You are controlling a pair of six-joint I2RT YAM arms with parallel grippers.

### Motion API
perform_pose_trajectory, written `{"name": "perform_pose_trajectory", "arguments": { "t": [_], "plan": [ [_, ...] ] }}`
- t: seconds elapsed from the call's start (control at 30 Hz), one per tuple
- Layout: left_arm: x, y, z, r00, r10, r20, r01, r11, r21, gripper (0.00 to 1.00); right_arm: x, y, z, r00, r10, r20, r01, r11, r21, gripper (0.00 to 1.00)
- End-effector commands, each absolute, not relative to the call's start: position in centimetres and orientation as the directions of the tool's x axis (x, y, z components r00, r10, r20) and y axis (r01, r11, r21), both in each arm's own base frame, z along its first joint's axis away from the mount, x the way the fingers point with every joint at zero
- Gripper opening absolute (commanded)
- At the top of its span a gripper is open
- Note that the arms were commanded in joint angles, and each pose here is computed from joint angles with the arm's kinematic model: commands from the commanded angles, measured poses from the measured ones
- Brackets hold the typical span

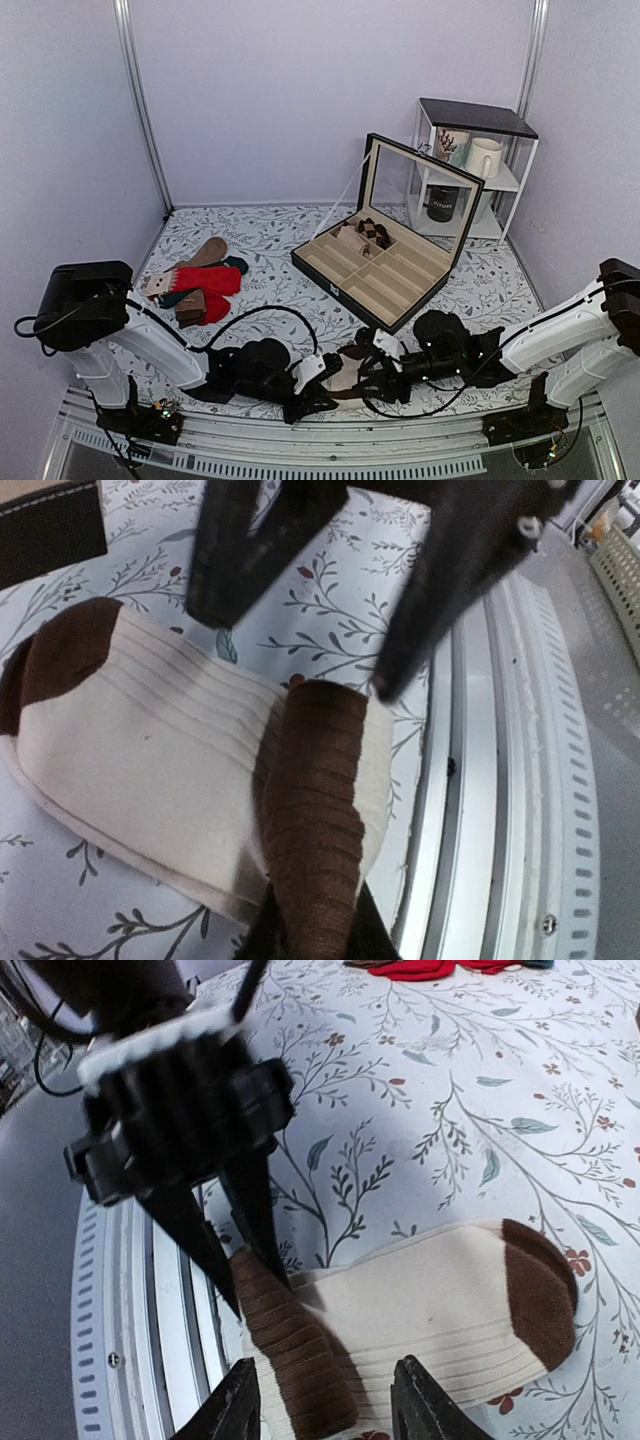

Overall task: Roll the socks
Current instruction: Roll a pair of socks at the center of the board.

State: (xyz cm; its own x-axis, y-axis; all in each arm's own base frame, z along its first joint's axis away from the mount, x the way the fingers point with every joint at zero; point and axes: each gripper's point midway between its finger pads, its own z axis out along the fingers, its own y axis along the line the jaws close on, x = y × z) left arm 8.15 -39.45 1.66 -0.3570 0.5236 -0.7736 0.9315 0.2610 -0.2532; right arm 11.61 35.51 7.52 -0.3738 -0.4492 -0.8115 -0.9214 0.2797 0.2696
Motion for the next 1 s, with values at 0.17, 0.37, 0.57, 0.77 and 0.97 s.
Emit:
{"name": "perform_pose_trajectory", "arguments": {
  "t": [0.17, 0.37, 0.57, 0.77, 0.97],
  "plan": [
    [5.9, -33.4, -6.5, -0.536, 0.71, -0.457, 0.836, 0.371, -0.404, 0.0, 10.8, 35.9, 5.1, -0.205, -0.463, -0.863, -0.959, 0.273, 0.081, 0.48],
    [5.8, -33.2, -6.9, -0.55, 0.711, -0.439, 0.824, 0.376, -0.423, 0.0, 11.0, 36.2, 4.5, -0.159, -0.48, -0.863, -0.966, 0.256, 0.035, 0.49],
    [6.1, -33.3, -6.9, -0.559, 0.701, -0.442, 0.819, 0.383, -0.427, 0.0, 9.5, 36.7, 3.3, -0.191, -0.502, -0.843, -0.974, 0.203, 0.1, 0.49],
    [6.1, -33.3, -7.1, -0.559, 0.702, -0.44, 0.818, 0.382, -0.43, 0.0, 8.6, 36.5, 2.3, -0.253, -0.513, -0.82, -0.964, 0.205, 0.168, 0.47],
    [6.3, -33.3, -7.1, -0.561, 0.697, -0.447, 0.819, 0.386, -0.425, 0.0, 7.9, 36.6, 0.9, -0.31, -0.545, -0.779, -0.95, 0.214, 0.228, 0.43]
  ]
}}
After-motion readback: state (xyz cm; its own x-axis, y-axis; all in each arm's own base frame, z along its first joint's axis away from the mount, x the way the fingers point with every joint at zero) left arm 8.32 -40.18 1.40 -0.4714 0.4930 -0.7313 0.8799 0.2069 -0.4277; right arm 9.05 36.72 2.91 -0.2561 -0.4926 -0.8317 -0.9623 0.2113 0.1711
